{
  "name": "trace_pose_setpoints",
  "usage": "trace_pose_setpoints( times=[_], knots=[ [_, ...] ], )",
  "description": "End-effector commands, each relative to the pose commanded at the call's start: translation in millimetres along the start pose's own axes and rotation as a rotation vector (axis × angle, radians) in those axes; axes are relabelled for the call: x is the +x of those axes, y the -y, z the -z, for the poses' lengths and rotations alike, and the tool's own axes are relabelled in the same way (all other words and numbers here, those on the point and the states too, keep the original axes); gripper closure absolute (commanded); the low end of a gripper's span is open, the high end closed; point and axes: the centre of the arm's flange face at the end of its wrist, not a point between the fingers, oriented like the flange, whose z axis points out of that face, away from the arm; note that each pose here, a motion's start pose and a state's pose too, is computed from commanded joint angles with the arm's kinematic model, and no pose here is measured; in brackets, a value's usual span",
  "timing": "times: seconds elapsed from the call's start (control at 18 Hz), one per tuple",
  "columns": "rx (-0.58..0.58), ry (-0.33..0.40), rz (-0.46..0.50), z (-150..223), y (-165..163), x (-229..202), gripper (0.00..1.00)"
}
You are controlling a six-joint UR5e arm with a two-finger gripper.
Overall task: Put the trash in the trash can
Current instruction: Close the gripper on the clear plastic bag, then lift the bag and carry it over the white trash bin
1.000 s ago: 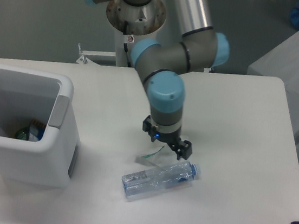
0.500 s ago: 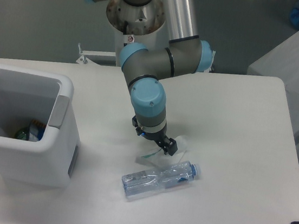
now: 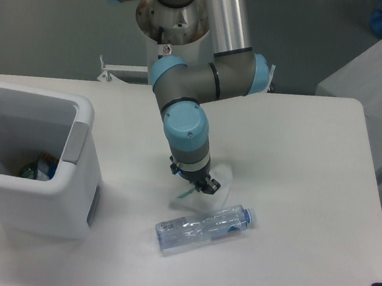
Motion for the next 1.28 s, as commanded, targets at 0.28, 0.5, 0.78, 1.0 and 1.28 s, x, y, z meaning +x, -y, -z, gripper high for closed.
trace_pose_setpoints(
  times=[0.28, 0.5, 0.78, 1.0, 1.28],
  knots=[
    [0.152, -0.080, 0.020, 83, -18, -12, 1.00],
    [0.275, -0.104, 0.043, 147, -25, -18, 1.00],
    [0.504, -0.113, 0.077, 212, -22, -27, 1.00],
    [0.650, -0.139, 0.170, 262, -17, -13, 1.00],
    [0.785, -0.148, 0.167, 311, -19, 15, 1.00]
  ],
)
